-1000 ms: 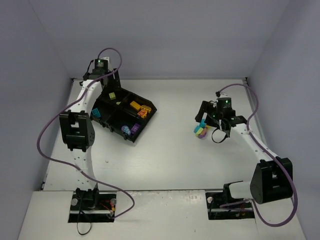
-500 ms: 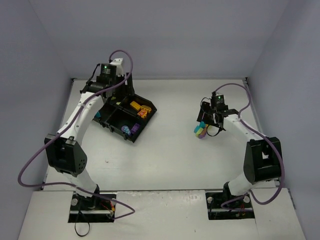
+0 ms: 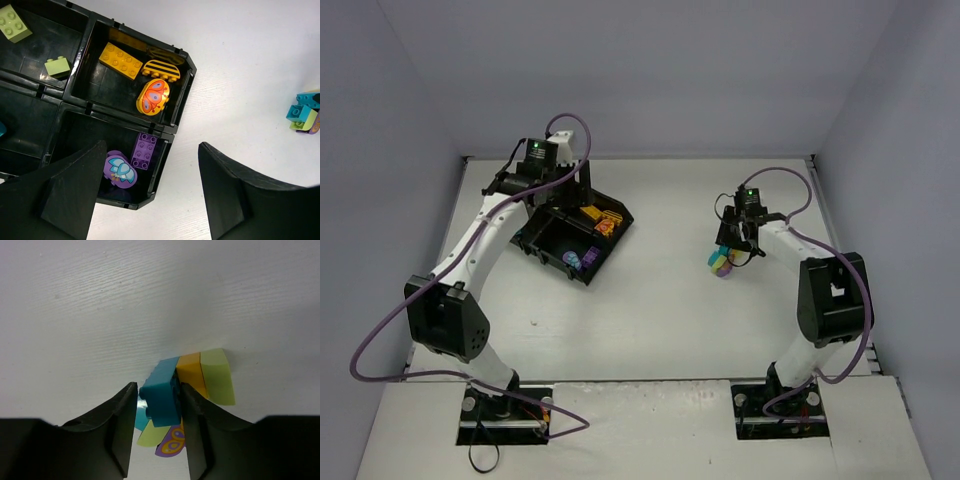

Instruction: Sort the legos into containers by color

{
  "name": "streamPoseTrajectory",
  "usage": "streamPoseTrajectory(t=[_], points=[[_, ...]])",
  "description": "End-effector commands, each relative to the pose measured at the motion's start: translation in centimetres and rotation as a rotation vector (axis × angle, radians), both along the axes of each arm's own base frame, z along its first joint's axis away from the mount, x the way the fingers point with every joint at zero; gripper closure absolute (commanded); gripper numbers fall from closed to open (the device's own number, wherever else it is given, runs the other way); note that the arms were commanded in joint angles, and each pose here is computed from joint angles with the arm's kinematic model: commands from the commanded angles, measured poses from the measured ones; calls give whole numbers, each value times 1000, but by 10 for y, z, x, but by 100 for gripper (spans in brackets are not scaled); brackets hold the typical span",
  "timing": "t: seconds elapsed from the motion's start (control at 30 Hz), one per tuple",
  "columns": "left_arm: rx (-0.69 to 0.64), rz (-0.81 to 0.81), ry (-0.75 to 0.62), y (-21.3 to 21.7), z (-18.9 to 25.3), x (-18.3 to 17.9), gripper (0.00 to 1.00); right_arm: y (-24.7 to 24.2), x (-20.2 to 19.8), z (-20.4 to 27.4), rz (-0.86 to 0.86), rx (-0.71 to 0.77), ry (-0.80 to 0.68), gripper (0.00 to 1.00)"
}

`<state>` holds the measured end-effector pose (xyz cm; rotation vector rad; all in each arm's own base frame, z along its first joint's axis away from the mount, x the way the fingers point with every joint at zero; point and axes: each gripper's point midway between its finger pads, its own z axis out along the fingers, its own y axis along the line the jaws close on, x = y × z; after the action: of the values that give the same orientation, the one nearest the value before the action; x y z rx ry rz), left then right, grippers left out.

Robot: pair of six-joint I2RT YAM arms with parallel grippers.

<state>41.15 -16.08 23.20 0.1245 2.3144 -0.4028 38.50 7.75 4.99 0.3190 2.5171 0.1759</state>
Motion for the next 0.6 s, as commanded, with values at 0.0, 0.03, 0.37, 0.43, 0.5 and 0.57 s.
streamPoseTrajectory(t=[0.0, 0.03, 0.37, 0.43, 0.5, 0.57], points=[[-45, -13, -95, -3, 37, -4, 32, 0, 24, 23, -13, -11, -91, 69], [-49, -21, -93, -5, 37, -5, 32, 0, 25, 25, -11, -7, -95, 78], [-118, -105, -130, -23, 53, -13, 32, 53, 49, 139, 138, 269, -382, 100], [-156, -135, -143, -30, 59, -17, 32, 62, 50, 160, 136, 350, -421, 100], [-200, -171, -149, -38, 64, -22, 32, 74, 49, 187, 169, 425, -481, 100], [-251, -208, -161, -47, 71, -26, 32, 84, 48, 208, 192, 505, -516, 100]])
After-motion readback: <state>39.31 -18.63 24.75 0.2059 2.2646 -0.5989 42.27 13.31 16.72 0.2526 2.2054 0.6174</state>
